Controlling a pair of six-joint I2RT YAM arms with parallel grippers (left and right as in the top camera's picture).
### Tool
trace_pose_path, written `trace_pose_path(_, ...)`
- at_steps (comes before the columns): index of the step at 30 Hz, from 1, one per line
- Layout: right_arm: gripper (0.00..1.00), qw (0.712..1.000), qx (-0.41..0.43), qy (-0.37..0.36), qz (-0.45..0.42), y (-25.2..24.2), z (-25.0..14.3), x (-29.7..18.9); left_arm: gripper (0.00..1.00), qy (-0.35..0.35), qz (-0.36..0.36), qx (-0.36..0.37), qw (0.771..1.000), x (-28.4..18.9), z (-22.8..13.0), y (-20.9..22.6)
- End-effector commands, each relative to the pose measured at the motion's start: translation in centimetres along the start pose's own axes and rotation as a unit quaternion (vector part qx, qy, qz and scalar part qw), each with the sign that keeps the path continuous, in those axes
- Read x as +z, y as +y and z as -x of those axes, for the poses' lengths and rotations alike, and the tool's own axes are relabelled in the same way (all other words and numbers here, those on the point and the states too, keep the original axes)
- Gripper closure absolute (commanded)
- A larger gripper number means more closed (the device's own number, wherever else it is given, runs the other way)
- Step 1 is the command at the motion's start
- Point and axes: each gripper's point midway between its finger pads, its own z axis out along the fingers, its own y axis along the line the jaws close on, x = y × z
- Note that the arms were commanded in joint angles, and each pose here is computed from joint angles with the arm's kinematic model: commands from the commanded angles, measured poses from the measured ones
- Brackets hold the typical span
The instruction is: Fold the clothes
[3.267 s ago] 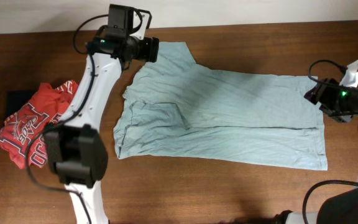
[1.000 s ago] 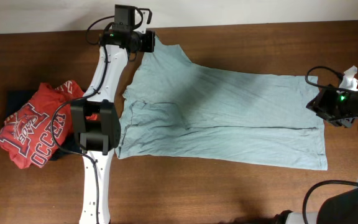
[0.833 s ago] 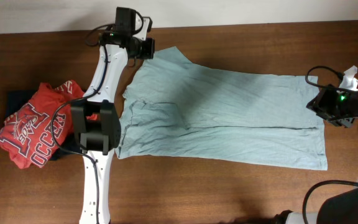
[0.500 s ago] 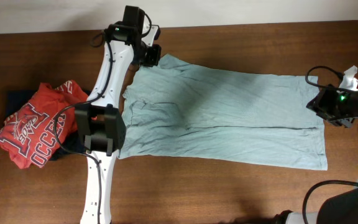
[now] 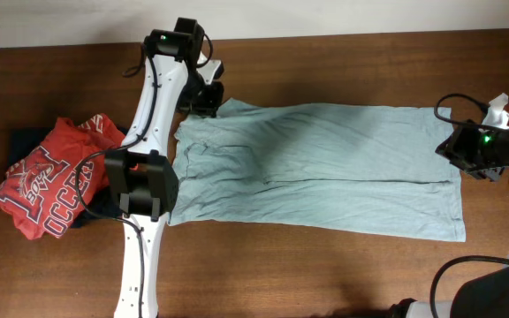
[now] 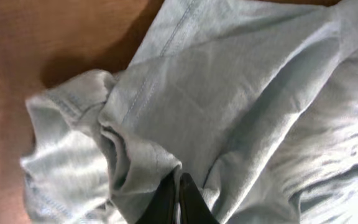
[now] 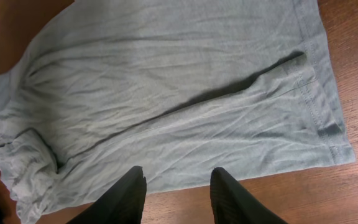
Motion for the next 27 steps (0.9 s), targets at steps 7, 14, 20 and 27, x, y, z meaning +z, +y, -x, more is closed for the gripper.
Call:
trace_pose_path(7,0.61,1.0,-0.006,-0.012,-0.004,-0.1,0.4,-0.6,0.99,0.052,0.025,0.0,0.998,-0.5,-2.6,1.0)
trace_pose_path(14,0.6,1.0,-0.007,-0.013,-0.004,-0.1,0.5,-0.6,0.99,0.069,0.025,0.007,0.997,-0.6,-3.4,0.9)
trace_pose_path(20,0.61,0.998,-0.043,-0.043,0.001,0.2,2.1,-0.5,0.98,0.065,0.027,0.011,0.997,-0.5,-3.2,0.8)
trace_pose_path(27,0.64,0.996,-0.063,-0.069,0.002,-0.5,6.1,2.9,0.98,0.064,0.035,0.013,0.997,-0.5,-3.2,1.1)
